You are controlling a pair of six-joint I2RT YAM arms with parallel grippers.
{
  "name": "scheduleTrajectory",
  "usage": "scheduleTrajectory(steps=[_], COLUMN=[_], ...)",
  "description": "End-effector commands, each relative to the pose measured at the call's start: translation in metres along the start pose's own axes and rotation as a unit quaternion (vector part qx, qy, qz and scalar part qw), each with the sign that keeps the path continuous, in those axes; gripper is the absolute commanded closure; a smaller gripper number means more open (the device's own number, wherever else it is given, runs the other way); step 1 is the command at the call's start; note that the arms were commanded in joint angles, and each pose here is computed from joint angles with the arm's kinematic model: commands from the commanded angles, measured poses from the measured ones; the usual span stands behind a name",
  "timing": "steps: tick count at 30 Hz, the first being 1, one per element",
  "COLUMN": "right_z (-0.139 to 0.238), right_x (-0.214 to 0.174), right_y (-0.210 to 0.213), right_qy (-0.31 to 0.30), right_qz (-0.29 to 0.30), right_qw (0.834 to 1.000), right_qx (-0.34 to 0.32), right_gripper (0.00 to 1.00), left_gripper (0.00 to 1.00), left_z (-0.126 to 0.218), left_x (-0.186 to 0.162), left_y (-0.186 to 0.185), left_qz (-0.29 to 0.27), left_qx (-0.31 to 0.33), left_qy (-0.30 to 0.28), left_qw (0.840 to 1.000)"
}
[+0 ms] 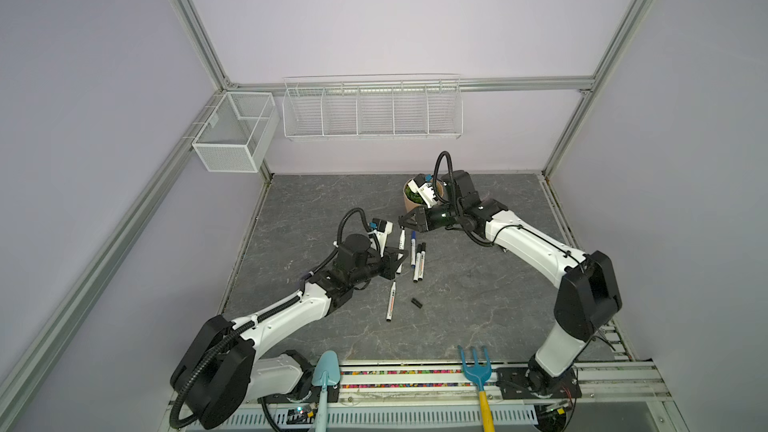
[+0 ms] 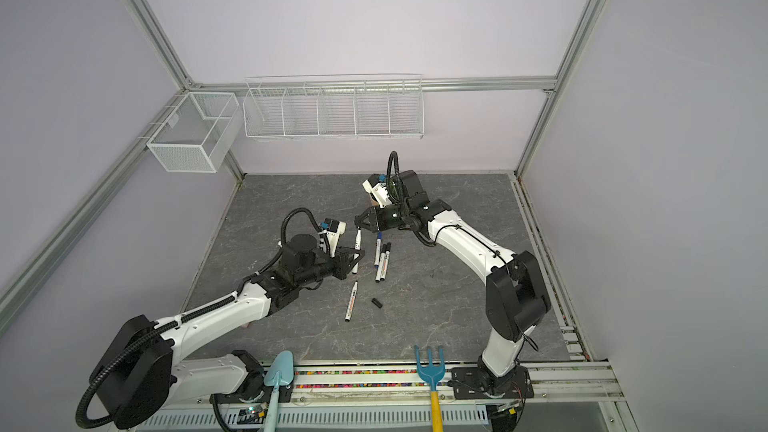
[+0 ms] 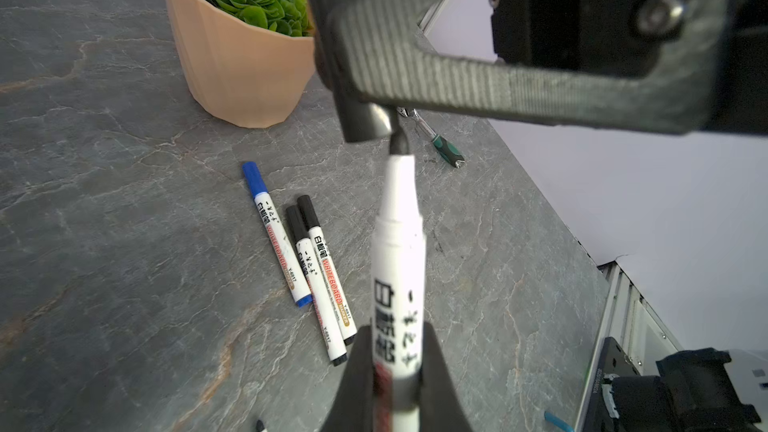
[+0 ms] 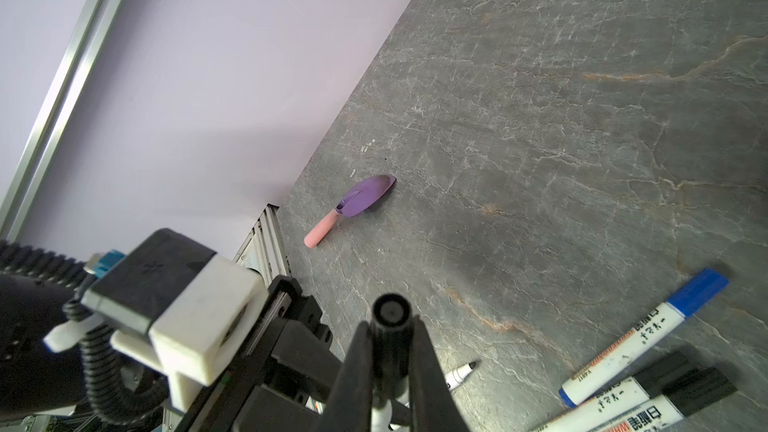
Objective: Insert the pens into the pen caps
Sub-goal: 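Bring the black cap above the white marker tip held by the left gripper, then push the black cap down onto the marker with the right gripper while the left holds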
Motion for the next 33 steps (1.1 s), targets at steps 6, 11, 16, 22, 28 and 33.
scheduleTrajectory(steps=[6,11,16,22,28,33], right_z=[0.007,0.009,0.012,0.013,0.015,0.014], right_x=[-0.011,-0.008,-0.006,-0.005,-0.002,0.002], right_y=[0.006,0.01,0.012,0.013,0.012,0.011], right_qy=[0.01,0.004,0.001,-0.003,-0.01,-0.018], right_qz=[0.01,0.011,0.01,0.01,0.009,0.005], right_qw=[1.0,1.0,1.0,1.0,1.0,1.0], right_qx=[0.002,0.011,0.015,0.016,0.016,0.018], right_gripper=[0.87,0.87,0.87,0.87,0.87,0.87], left_gripper=[1.0,1.0,1.0,1.0,1.0,1.0], left_z=[0.002,0.002,0.002,0.002,0.004,0.005], left_x=[0.014,0.014,0.012,0.01,0.009,0.007], left_y=[-0.004,-0.004,-0.003,-0.002,-0.003,-0.003], left_qz=[-0.011,-0.011,-0.011,-0.011,-0.012,-0.012], left_qx=[0.001,0.001,0.002,0.003,0.003,0.002], left_qy=[-0.032,-0.031,-0.029,-0.027,-0.026,-0.023], left_qw=[0.999,0.999,1.0,1.0,1.0,1.0])
Point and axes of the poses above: each gripper's point midway between its finger pads, its own z axis back along the fingers, its own y axis along the line the jaws close on, x = y × z, the point moved 8 cm from there along z, back along the fingers, and after that the axes turned 11 degrees about -z, right-handed, at the moved point
